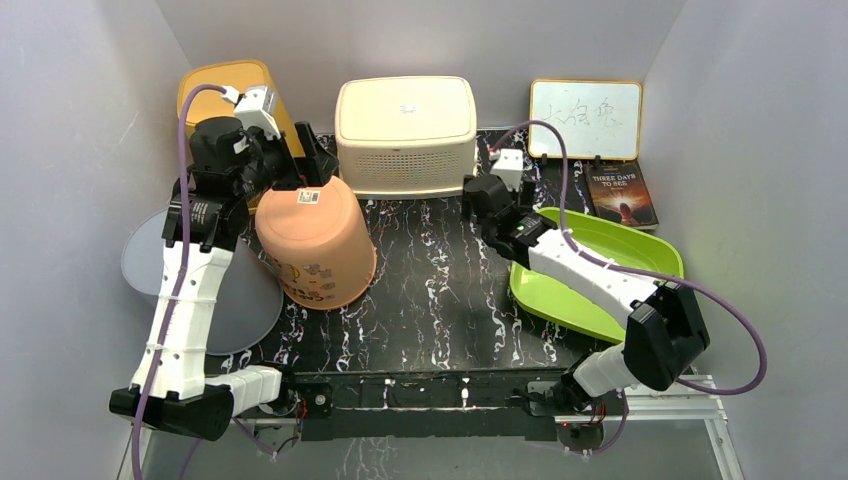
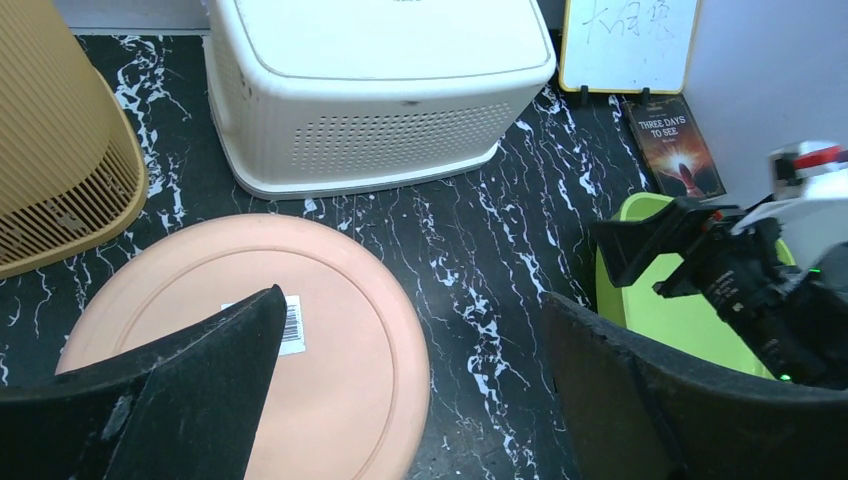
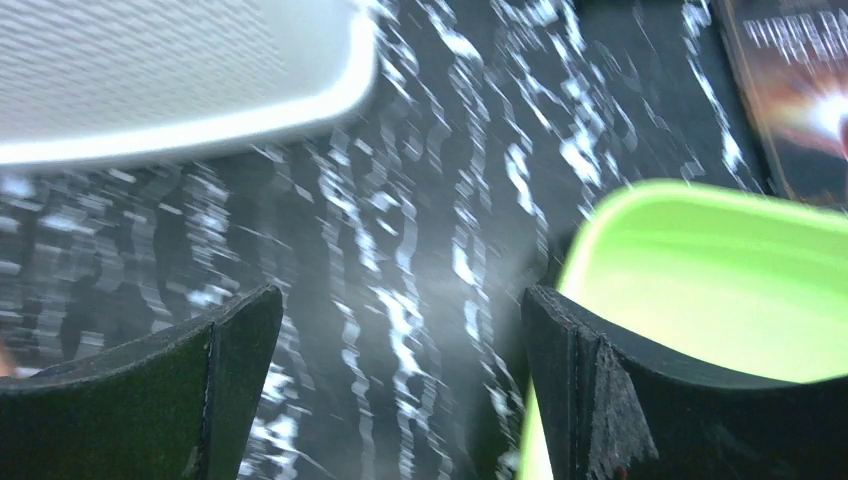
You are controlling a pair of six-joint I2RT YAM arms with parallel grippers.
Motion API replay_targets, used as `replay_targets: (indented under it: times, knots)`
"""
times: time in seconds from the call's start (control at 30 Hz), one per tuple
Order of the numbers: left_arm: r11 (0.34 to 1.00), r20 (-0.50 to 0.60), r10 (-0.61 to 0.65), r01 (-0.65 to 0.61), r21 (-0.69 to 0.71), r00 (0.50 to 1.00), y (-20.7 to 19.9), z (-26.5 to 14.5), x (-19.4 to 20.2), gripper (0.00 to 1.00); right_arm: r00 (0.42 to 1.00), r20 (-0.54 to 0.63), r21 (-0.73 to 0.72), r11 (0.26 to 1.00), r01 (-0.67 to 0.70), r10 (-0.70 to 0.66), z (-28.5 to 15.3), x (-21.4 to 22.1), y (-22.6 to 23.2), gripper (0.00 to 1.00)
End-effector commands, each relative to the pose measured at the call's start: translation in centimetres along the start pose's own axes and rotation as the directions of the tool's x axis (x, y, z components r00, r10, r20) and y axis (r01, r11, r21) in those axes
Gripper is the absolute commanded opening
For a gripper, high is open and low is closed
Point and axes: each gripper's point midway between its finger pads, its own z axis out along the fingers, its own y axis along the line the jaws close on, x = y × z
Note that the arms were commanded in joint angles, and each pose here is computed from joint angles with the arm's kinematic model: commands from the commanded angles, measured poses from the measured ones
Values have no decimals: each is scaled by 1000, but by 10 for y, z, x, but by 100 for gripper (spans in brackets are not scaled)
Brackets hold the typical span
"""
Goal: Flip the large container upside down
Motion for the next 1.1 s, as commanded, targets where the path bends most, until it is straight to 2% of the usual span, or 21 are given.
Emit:
replay_targets:
  times: [0.0, 0.2, 0.4, 0.57, 0.67, 0.77, 0.83, 0.97, 1.07]
  knots:
    - [999, 33, 6, -8, 47, 999, -10, -7, -4, 98, 983, -174, 112, 990, 80, -60, -6, 62, -48, 82]
    - [999, 28, 6, -8, 46, 1000, -10, -14, 0, 98, 971, -238, 150, 988, 24, 13, -16, 103, -76, 72]
    - [999, 26, 5, -6, 38, 1000, -9, -16, 4, 98, 967, -249, 167, 986, -11, 53, -22, 124, -91, 70]
    - [999, 25, 0, -1, 36, 1000, -8, -17, 6, 98, 953, -297, 122, 992, -21, 57, -16, 150, -85, 46]
    - [1000, 28, 1, -2, 30, 1000, -8, -20, 5, 98, 945, -325, 98, 995, -17, 48, -12, 160, -79, 35]
    - [1000, 31, 2, -3, 20, 1000, -7, -23, 4, 98, 939, -341, 84, 996, -15, 43, -9, 162, -74, 12]
    - [1000, 34, 4, -5, 18, 999, -8, -25, 3, 98, 941, -337, 66, 998, -18, 39, -10, 154, -69, 1]
    - [1000, 50, 6, -7, 15, 999, -10, -32, -6, 98, 964, -249, -55, 993, -107, 90, -18, 99, -41, 0]
    - [1000, 63, 15, -16, 8, 998, -12, -39, -14, 98, 961, -110, -219, 937, -273, 255, -36, 24, -9, 0]
